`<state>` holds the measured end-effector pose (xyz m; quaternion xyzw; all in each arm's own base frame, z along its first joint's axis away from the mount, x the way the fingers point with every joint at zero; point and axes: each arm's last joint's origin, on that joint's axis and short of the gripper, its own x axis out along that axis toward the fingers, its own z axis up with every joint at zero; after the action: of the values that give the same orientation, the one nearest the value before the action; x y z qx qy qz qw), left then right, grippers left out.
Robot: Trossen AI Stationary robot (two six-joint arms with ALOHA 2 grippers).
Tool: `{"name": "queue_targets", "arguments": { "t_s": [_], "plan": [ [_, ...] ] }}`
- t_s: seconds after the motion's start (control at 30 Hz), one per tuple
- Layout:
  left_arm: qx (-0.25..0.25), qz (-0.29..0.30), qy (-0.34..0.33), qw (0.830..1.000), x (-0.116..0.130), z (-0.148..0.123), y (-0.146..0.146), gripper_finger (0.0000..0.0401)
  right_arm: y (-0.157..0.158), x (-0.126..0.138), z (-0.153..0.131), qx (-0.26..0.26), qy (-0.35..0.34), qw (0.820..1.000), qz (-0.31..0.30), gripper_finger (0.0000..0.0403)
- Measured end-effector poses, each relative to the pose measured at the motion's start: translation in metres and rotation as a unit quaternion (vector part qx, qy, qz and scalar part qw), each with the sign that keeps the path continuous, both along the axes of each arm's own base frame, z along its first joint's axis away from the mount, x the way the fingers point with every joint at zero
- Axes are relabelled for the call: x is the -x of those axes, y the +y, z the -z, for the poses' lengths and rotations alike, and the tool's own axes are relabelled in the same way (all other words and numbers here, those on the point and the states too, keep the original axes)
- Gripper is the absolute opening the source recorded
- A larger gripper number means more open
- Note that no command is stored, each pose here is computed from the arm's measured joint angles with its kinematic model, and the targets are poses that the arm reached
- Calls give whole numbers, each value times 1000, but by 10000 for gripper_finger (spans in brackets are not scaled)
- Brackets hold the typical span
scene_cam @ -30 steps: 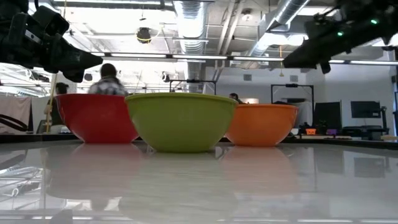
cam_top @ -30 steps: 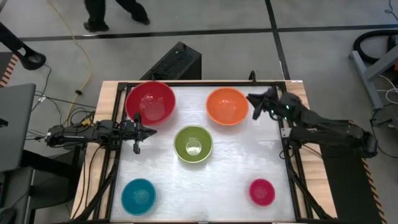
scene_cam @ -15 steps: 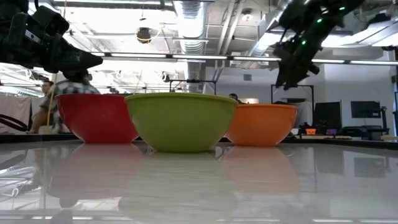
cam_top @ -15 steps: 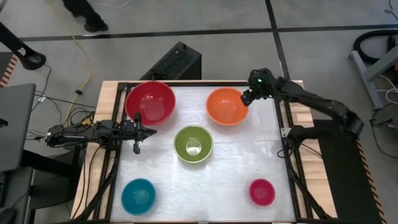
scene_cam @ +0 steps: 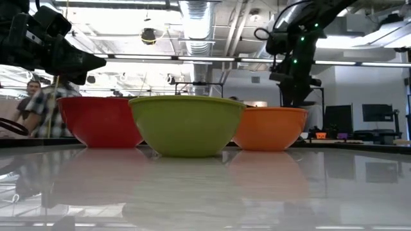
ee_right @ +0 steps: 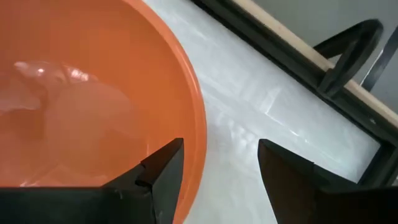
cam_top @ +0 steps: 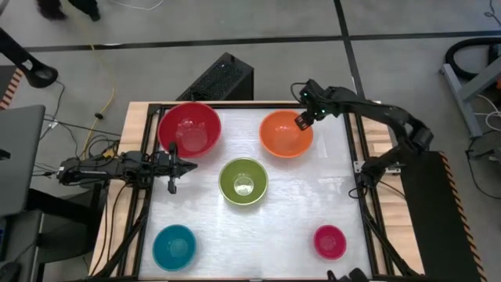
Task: Nest bowls inside each other
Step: Stack the orange bowl on top of the red bowl
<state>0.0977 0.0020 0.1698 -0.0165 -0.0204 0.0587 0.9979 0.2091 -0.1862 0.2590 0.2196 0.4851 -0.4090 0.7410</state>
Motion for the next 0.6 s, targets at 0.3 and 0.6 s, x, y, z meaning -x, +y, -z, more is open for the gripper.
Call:
{"name": "queue_targets", "arguments": {
  "t_s": [0.3, 0.6],
  "plan": [
    [0, 0, 0, 1000, 0, 0, 0, 0, -7, -9, 19, -26, 28, 999, -14, 225],
    [0, 0, 0, 1000, 0, 0, 0, 0, -19, -16, 48, -83, 46, 995, -14, 211]
  ]
}}
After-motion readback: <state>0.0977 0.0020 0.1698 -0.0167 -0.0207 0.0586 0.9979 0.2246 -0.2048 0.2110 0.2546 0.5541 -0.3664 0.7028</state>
